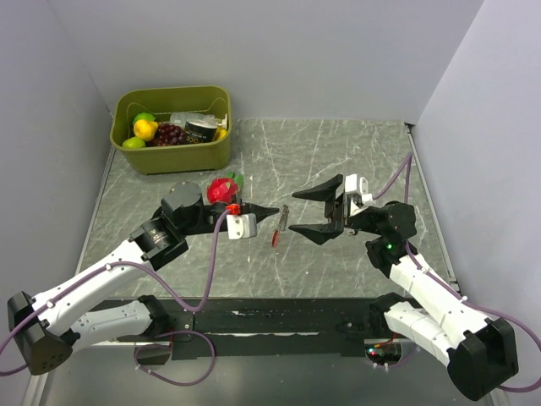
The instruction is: Put the keys on the keyring
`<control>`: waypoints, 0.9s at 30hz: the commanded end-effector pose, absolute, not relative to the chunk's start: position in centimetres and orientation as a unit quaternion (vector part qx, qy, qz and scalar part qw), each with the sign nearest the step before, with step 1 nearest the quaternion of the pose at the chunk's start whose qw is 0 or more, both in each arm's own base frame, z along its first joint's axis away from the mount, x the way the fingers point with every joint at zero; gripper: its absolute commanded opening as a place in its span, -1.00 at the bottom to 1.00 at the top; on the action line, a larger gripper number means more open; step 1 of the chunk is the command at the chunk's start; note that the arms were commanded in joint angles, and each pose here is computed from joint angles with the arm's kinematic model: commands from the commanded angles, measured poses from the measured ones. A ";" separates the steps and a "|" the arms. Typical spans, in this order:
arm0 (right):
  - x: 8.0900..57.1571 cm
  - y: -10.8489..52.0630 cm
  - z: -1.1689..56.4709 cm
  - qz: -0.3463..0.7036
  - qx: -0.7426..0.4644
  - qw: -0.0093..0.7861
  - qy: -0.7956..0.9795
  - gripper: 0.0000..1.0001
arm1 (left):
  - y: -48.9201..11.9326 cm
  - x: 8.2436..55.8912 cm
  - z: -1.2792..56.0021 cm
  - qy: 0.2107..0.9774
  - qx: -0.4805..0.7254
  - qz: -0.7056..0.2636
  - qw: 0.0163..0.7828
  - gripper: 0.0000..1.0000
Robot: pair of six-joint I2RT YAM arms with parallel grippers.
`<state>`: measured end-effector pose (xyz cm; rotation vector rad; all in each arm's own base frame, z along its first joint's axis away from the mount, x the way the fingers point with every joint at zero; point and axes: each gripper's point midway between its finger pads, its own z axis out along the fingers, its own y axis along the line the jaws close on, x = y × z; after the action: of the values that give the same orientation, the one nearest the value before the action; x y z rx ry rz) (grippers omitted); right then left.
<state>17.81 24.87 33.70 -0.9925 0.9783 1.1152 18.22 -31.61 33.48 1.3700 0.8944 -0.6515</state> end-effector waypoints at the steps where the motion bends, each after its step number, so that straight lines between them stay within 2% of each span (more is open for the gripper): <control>1: 17.4 24.7 36.1 0.476 -0.441 0.651 0.395 0.65 | -32.1 18.2 35.2 0.379 0.594 -0.291 0.648 -0.98; 19: 20.0 24.1 28.1 0.454 -0.384 0.623 0.508 0.72 | -32.0 20.6 21.0 0.539 0.609 -0.272 0.515 -0.98; 22: 20.0 23.9 27.0 0.453 -0.379 0.617 0.520 0.72 | -32.6 20.5 19.1 0.550 0.612 -0.283 0.493 -0.98; 27: 20.0 23.6 26.0 0.446 -0.373 0.614 0.533 0.74 | -34.3 19.7 20.8 0.513 0.606 -0.326 0.513 -0.98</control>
<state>19.88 24.08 25.29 -0.8746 1.2621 1.0760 20.43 -32.42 17.82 1.5073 1.3676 -0.6893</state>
